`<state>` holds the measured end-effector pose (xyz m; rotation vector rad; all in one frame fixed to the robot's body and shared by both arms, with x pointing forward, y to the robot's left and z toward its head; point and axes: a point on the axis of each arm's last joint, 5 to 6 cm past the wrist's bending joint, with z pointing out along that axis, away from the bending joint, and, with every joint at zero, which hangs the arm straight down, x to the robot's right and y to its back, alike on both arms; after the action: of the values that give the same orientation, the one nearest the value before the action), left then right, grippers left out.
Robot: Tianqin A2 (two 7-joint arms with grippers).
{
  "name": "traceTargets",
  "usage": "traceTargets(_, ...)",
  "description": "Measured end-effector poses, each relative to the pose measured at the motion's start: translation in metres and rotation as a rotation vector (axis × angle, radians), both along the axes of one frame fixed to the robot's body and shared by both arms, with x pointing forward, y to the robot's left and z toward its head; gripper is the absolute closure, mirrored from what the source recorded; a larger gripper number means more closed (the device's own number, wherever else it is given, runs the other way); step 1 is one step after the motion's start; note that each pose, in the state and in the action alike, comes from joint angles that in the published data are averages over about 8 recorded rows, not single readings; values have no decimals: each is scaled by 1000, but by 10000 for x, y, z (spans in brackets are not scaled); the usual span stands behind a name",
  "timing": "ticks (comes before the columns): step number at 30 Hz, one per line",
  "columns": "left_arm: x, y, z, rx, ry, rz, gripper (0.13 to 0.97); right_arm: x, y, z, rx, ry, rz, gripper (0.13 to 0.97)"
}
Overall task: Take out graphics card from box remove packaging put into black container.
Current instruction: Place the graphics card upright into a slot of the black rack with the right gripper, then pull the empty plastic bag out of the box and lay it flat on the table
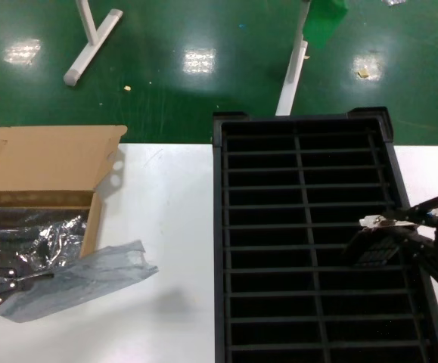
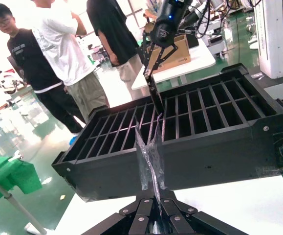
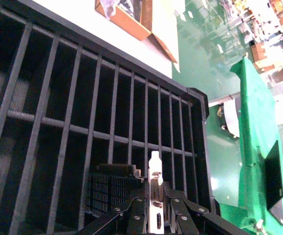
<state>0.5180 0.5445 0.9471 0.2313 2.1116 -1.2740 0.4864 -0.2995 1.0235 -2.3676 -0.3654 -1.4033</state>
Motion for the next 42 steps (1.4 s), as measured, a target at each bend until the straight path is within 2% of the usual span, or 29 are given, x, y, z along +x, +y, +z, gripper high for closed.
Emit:
traceTargets(6,-4,25,-9,2,4,5,955,0,27,-21,21,15,0,897)
traceTargets(11,6,21,4,4,6,2,955,-11,15,-32,43,23,-8,893)
traceTargets(16,24,-22,34,4,8,-9,955,-33,-25,-50,61,25,-22,863)
traceTargets(22,56,-104,76,7,11,-23,955,-48,-111,-43,101,1,-57,814)
traceTargets(28,68,-237,120,12,20,-32,955,66,-345,31,248,-77,-157,702)
traceTargets(31,62,-332,153,11,25,-35,955,168,-520,54,374,-130,-228,665)
traceTargets(35,47,-468,203,8,31,-31,955,291,-737,50,554,-193,-314,558)
traceTargets(39,23,-600,250,4,37,-22,955,343,-832,40,643,-222,-351,451)
traceTargets(42,2,-695,282,1,38,-13,955,340,-827,40,637,-220,-347,451)
